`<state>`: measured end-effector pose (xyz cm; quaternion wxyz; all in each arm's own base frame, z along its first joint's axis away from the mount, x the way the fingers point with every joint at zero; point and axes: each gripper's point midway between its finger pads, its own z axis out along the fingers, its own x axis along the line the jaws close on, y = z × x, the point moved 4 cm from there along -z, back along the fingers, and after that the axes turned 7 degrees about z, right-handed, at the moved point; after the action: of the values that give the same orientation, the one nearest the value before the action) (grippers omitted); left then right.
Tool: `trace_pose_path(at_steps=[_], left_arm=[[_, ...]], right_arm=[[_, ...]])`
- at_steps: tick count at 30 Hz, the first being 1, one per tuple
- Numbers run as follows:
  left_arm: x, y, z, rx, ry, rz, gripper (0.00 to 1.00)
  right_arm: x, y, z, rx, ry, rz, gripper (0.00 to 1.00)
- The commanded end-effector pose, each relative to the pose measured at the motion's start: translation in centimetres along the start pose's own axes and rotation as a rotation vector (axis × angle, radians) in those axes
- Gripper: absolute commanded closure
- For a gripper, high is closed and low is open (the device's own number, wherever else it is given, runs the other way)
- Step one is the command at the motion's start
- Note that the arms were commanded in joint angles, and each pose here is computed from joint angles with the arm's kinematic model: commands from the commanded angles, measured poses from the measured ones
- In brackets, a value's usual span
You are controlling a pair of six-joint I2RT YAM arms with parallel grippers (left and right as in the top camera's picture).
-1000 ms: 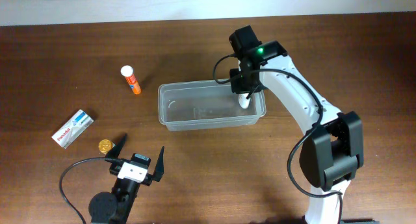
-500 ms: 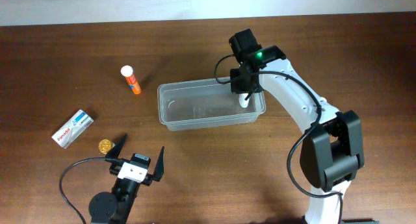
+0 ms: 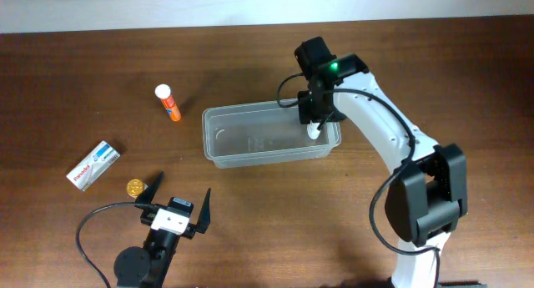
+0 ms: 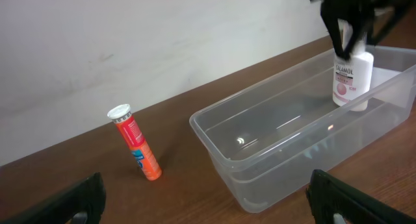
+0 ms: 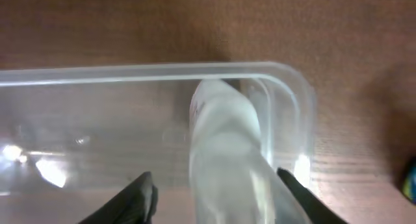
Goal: Pack container
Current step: 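Carry the spray bottle into the container's right end and release, then move right gripper to the dark brown bottle and grasp it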
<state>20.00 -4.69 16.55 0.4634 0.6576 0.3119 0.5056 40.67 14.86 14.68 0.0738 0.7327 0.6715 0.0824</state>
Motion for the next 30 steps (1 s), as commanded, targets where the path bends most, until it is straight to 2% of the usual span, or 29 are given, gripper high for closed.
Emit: trace_pose_path(at_steps=[1, 4, 7, 12, 18, 25, 30], left_arm=[[0.1, -0.3, 0.0, 0.004, 0.009, -0.010, 0.01], [0.1, -0.3, 0.0, 0.004, 0.009, -0.010, 0.01], [0.1, -0.3, 0.0, 0.004, 0.009, -0.010, 0.01], [0.1, -0.3, 0.0, 0.004, 0.009, -0.010, 0.01], [0.1, -0.3, 0.0, 0.004, 0.009, -0.010, 0.01], [0.1, -0.3, 0.0, 0.004, 0.009, -0.010, 0.01], [0.1, -0.3, 0.0, 0.004, 0.009, -0.010, 0.01]], right_arm=[[1.0, 2.0, -6.2, -0.107, 0.074, -0.032, 0.41], [0.9, 2.5, -9.6, -0.133, 0.084, -0.057, 0.37], [-0.1, 2.5, -13.1, -0.151, 0.084, -0.069, 0.28], [-4.3, 2.3, -16.0, -0.123, 0.048, 0.011, 0.23], [-10.7, 1.9, -15.5, -0.033, -0.021, 0.156, 0.15], [-16.5, 2.3, -14.8, 0.003, -0.010, 0.322, 0.15], [-18.7, 1.1, -12.2, 0.102, -0.035, 0.334, 0.15]])
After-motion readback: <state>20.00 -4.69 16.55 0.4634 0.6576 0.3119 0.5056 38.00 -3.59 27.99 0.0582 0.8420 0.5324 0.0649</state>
